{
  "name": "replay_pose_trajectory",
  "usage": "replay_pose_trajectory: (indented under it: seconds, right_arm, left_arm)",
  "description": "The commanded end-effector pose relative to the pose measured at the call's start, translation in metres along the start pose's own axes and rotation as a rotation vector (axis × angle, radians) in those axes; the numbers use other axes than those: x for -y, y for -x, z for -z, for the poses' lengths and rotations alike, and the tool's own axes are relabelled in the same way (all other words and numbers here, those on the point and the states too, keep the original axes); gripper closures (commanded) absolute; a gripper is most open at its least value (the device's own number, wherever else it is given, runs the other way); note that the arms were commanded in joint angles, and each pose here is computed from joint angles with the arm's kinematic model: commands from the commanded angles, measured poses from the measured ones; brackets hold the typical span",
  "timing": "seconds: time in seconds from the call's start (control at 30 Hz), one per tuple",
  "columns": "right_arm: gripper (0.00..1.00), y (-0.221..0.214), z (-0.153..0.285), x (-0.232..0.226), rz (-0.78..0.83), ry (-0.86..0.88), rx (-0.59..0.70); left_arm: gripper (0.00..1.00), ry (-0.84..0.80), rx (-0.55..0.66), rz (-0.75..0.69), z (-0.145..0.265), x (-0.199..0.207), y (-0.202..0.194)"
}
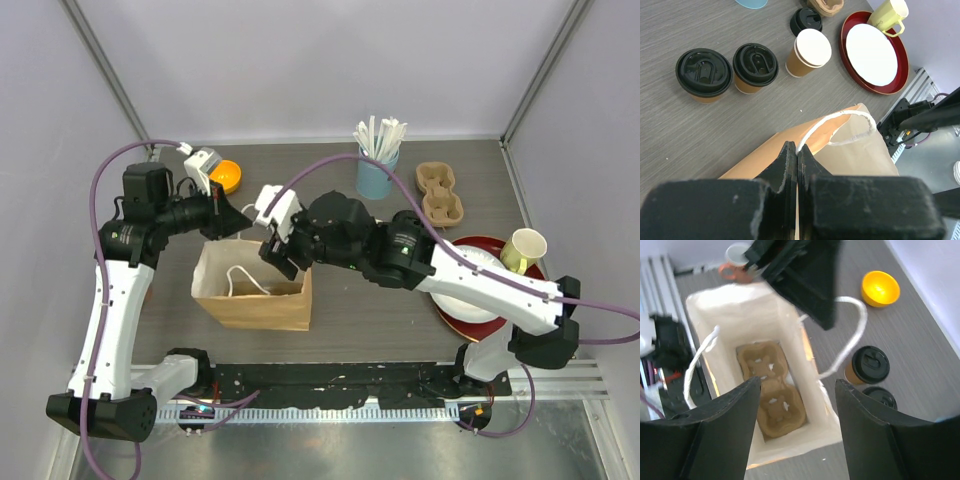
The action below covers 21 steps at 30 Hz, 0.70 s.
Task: Pack the takeout coffee
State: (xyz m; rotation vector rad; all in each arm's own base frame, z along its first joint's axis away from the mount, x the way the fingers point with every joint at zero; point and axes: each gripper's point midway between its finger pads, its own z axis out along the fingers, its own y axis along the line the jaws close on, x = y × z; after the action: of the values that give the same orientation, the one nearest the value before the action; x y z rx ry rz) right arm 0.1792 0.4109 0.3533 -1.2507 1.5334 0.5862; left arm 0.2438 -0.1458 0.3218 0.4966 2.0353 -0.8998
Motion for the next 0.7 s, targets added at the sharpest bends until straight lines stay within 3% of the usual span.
replay_pose_trajectory:
  seconds: [0.0,0.07,0.1,0.17,0.2,0.23,0.3,0.5,0.63,0.67]
  right_arm:
    - [0.35,0.043,0.042,0.049,-0.419,-0.297,0.14]
    - [0.37,0.026,0.047,0.068,-0.559,-0.458,0.063]
    - [0.38,0.0,0.049,0.066,-0.556,-0.5,-0.064]
    - [0.38,0.004,0.058,0.07,-0.634,-0.548,-0.1]
    - [0.36,-0.026,0.047,0.062,-0.606,-0.569,-0.249]
    - [0.35,-0.014,0.051,0.064,-0.63,-0.567,-0.234]
    - [0.31,-0.032,0.044,0.058,-0.644,-0.588,-0.33]
    - [0.2,-0.049,0.035,0.052,-0.756,-0.544,-0.397]
    - [0.21,-0.054,0.032,0.05,-0.771,-0.521,-0.428]
    - [0.25,-0.057,0.032,0.05,-0.773,-0.528,-0.442]
  left_arm:
    - [1.0,-0.016,0.04,-0.026,0.001,0.004,0.009]
    - [1.0,-0.014,0.042,-0.028,0.002,0.004,0.009]
    - [1.0,-0.014,0.044,-0.029,0.002,0.005,0.009]
    - [1.0,-0.013,0.044,-0.033,0.003,0.005,0.009]
    - [1.0,-0.013,0.045,-0.037,0.003,0.005,0.009]
    - [1.0,-0.014,0.045,-0.039,0.003,0.005,0.009]
    - [1.0,-0.016,0.047,-0.043,0.004,0.006,0.009]
    - [1.0,-0.022,0.048,-0.044,0.003,0.007,0.007]
    - [1.0,-0.028,0.046,-0.043,0.004,0.008,0.006]
    - [1.0,-0.025,0.047,-0.044,0.004,0.007,0.006]
